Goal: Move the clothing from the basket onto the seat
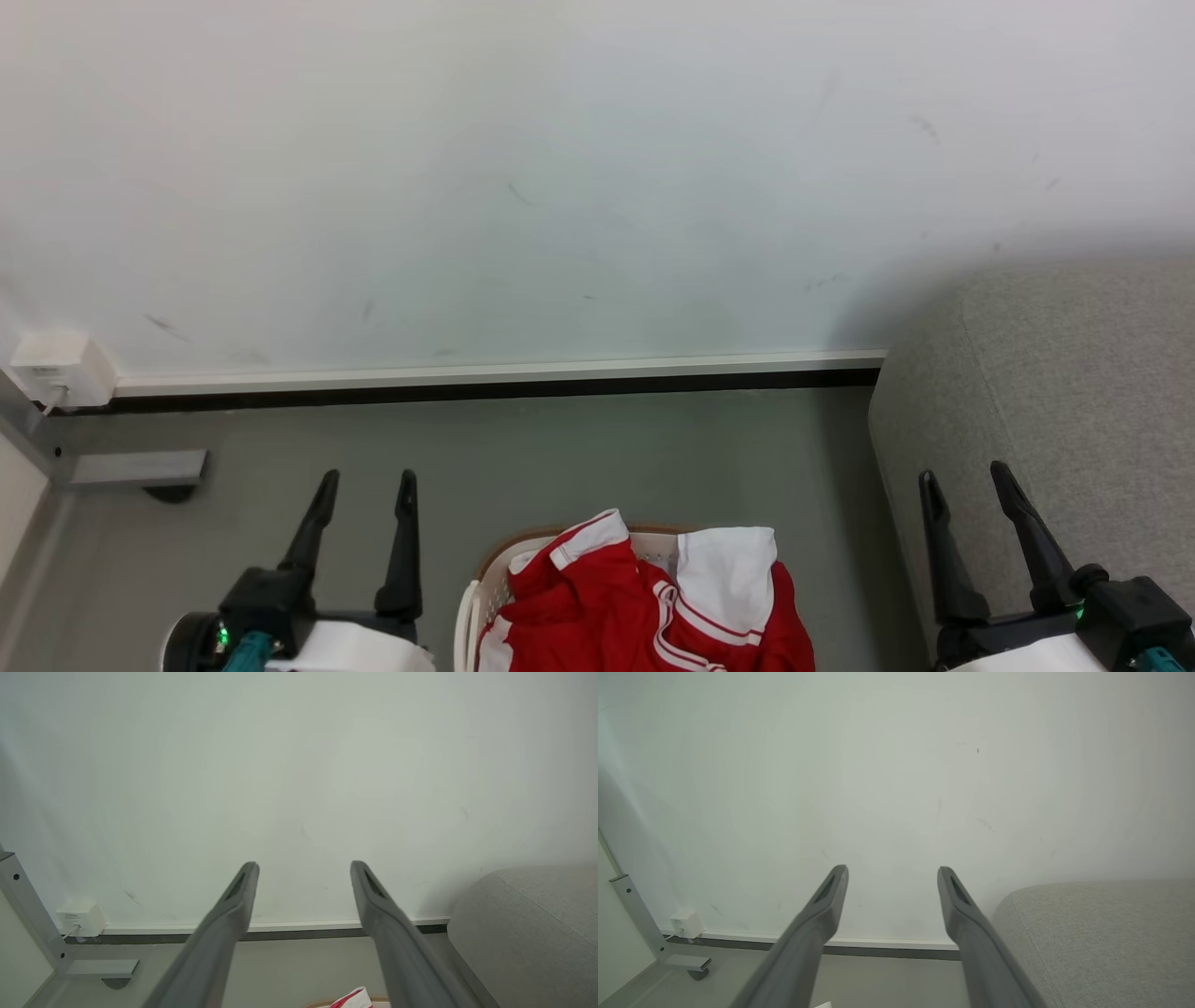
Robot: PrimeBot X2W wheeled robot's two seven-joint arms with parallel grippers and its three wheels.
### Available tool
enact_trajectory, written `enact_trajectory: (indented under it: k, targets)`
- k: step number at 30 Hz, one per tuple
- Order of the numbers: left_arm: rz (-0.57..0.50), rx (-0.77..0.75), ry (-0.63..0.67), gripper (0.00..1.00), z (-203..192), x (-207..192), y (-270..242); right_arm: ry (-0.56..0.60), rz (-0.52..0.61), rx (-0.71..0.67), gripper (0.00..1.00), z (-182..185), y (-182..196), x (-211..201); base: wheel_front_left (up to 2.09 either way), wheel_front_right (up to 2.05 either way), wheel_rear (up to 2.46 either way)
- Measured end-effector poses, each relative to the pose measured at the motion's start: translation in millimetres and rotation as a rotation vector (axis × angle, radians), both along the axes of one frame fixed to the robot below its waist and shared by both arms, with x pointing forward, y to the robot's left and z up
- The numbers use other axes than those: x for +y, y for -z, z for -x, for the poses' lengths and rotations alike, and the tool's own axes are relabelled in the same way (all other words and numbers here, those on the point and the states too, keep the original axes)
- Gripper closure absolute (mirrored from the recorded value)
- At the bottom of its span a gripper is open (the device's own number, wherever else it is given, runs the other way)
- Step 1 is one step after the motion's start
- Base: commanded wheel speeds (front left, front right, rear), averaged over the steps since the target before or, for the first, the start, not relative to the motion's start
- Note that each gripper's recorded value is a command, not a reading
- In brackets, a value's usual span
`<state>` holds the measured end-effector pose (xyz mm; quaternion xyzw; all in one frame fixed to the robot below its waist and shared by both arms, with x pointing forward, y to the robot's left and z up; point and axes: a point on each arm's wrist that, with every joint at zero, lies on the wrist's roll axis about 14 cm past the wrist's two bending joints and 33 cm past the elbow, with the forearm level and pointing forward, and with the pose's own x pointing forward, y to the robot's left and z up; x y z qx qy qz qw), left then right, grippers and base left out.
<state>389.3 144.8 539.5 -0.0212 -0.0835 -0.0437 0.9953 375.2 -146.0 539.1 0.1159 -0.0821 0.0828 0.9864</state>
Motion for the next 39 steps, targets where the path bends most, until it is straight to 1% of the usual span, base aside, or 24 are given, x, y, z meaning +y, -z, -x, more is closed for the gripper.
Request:
enact_trajectory:
  k: [10,39]
  targets:
    - [-0.057,-0.033,0.001,0.0,0.2,-2.1,-5.3,-0.007,0.045,-0.025,0.0,0.6,-3.4,4.0,0.0,0.0,0.0]
    - [-0.051,-0.042,0.007,0.0,-1.3,-4.4,-8.2,-0.001,0.038,-0.022,0.0,1.0,-2.8,2.4,0.0,0.0,0.0]
